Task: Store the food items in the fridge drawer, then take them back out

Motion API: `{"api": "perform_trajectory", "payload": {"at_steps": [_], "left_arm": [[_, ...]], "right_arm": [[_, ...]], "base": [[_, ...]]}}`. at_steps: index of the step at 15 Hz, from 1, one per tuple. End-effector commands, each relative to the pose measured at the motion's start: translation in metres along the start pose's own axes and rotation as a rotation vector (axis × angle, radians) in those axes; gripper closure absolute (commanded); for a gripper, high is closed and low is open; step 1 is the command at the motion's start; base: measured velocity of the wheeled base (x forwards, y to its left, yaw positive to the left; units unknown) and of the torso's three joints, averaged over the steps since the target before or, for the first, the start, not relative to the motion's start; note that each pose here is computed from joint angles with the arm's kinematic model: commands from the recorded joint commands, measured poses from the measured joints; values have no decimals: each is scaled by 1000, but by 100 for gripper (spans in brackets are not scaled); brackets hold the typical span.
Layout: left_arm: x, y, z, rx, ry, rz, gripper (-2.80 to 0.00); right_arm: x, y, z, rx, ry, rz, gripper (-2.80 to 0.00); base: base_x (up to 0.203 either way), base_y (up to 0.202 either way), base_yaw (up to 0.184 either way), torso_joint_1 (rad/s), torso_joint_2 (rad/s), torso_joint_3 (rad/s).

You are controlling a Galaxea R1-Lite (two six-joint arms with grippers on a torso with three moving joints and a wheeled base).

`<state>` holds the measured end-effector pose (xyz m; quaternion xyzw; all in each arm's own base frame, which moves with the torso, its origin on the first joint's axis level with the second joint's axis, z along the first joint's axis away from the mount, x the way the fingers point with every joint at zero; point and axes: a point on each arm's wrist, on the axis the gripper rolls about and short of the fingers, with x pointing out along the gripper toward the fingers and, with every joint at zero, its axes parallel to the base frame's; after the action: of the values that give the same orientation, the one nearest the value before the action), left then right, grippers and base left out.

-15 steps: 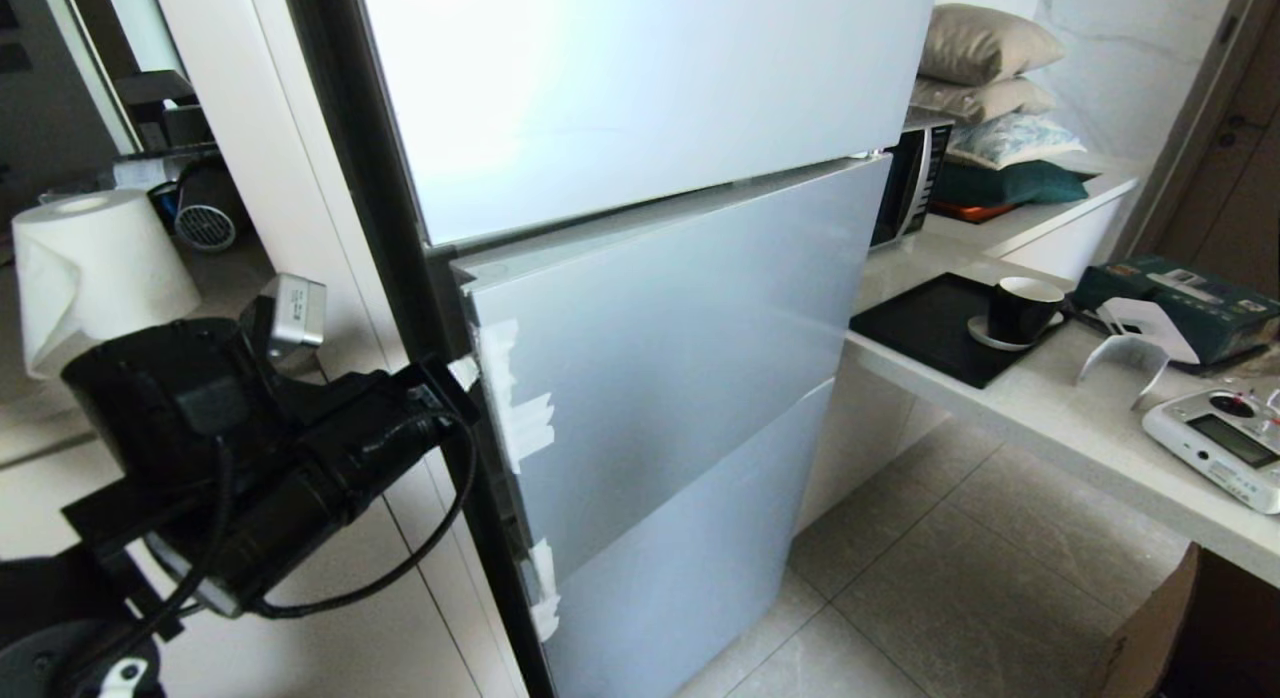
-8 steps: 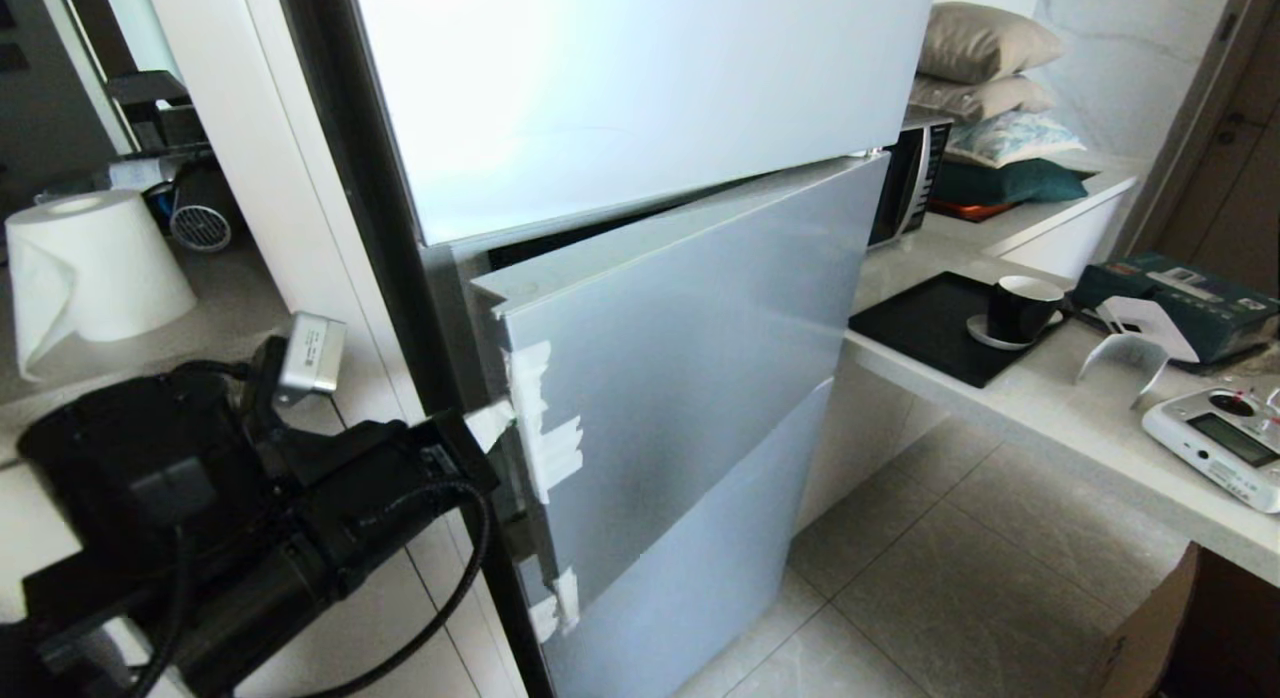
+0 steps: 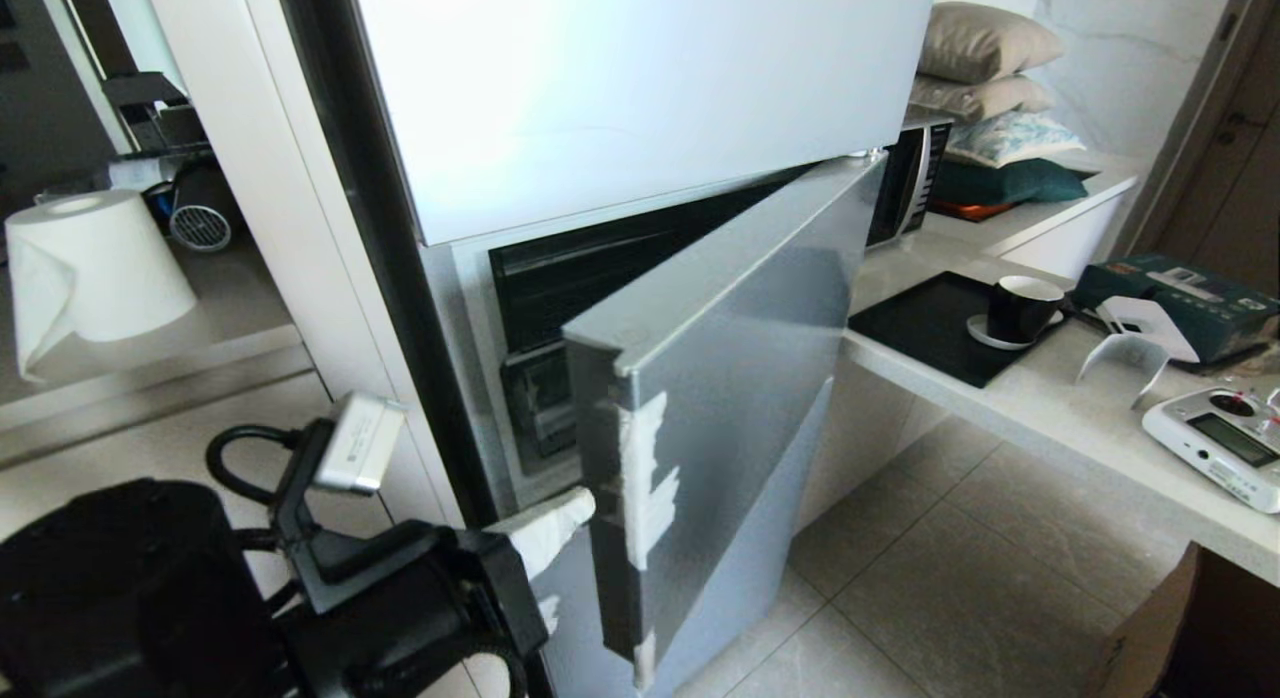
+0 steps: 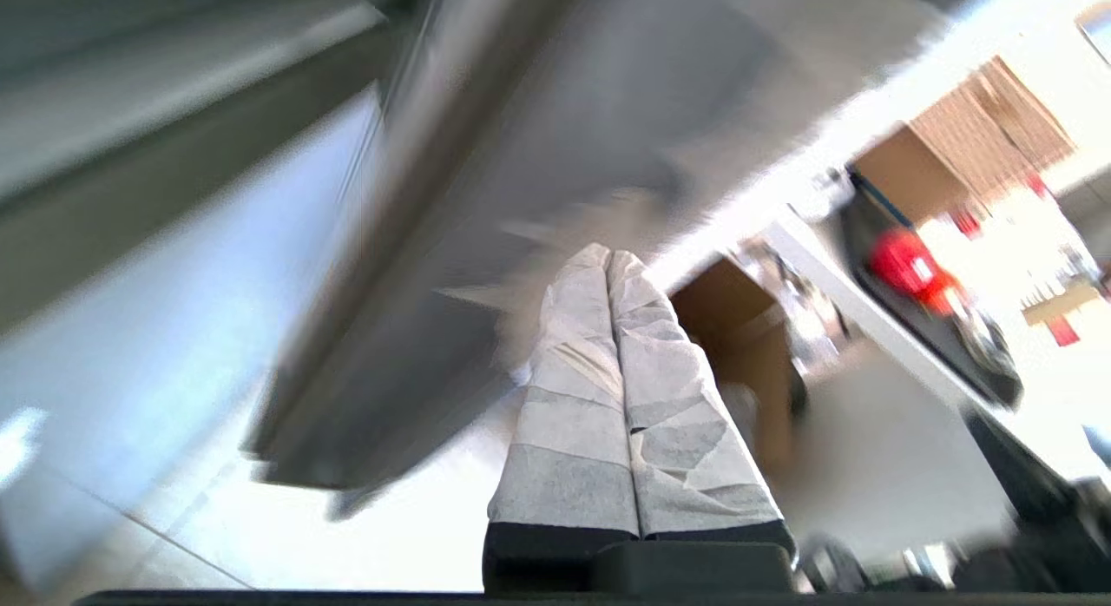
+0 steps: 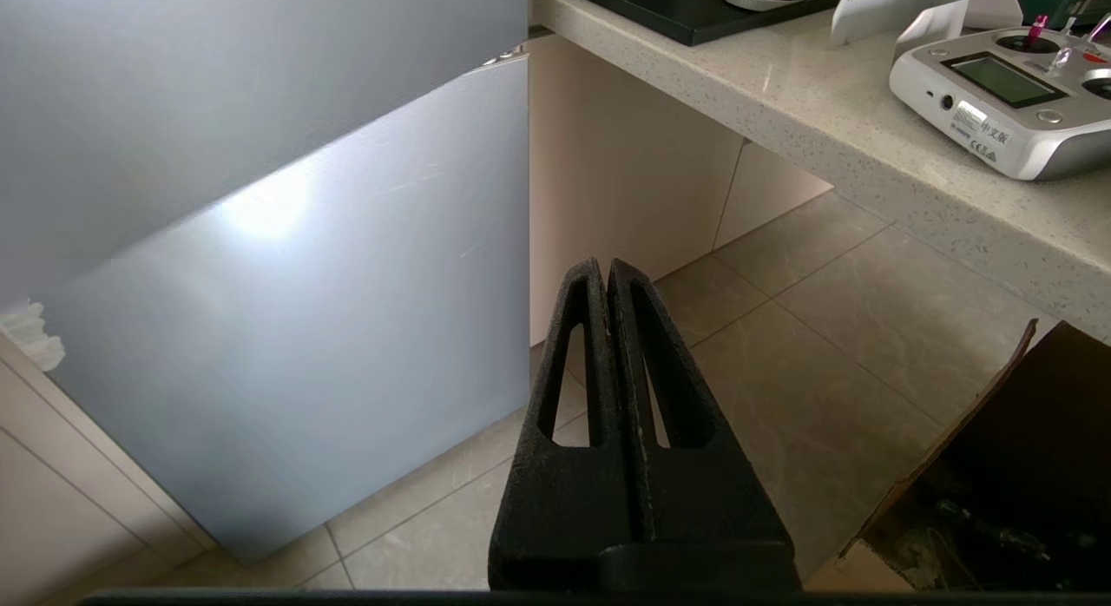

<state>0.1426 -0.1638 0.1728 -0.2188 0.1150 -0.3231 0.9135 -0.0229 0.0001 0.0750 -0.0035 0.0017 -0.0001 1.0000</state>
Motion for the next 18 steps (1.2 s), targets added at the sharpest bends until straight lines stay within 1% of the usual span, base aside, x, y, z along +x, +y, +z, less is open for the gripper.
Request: {"api": "perform_trajectory", "payload": {"at_steps": [1,2,3,4,5,6,8,9,10,11,12,13,14,15,17,18], "left_arm": [[-3,-11,-6,0,25,-54,0],[-5,-16,-10,5,42,-81,0],[-6,-18,-12,29,48,-90,0],[-8,-17,-10,50,35,-80,0],[-11,-16,-4,62,1,-70,0],[-19,-16,9,81,-67,-56,0],[-37,-13,46,160,-243,-14,0],[-49,-6,70,213,-352,50,0],[-69,-1,93,257,-462,121,0],[-90,4,108,288,-541,191,0],[-111,10,117,319,-600,286,0],[-130,15,119,348,-635,373,0],[-148,20,113,373,-655,441,0],[-160,27,98,393,-639,502,0],[-169,47,54,391,-510,584,0],[-173,56,30,389,-442,609,0]], "right_arm": [[0,0,0,-1,1,0,0],[0,0,0,-1,1,0,0],[0,0,0,-1,1,0,0],[0,0,0,-1,1,0,0],[0,0,0,-1,1,0,0],[0,0,0,-1,1,0,0],[0,0,0,-1,1,0,0],[0,0,0,-1,1,0,0],[0,0,0,-1,1,0,0],[0,0,0,-1,1,0,0],[0,0,0,-1,1,0,0],[0,0,0,-1,1,0,0],[0,0,0,-1,1,0,0],[0,0,0,-1,1,0,0],[0,0,0,-1,1,0,0],[0,0,0,-1,1,0,0]], "base": [[0,0,0,0,0,0],[0,0,0,0,0,0],[0,0,0,0,0,0],[0,0,0,0,0,0],[0,0,0,0,0,0],[0,0,0,0,0,0],[0,0,0,0,0,0],[0,0,0,0,0,0],[0,0,0,0,0,0],[0,0,0,0,0,0],[0,0,0,0,0,0],[0,0,0,0,0,0],[0,0,0,0,0,0],[0,0,0,0,0,0],[0,0,0,0,0,0],[0,0,0,0,0,0]]}}
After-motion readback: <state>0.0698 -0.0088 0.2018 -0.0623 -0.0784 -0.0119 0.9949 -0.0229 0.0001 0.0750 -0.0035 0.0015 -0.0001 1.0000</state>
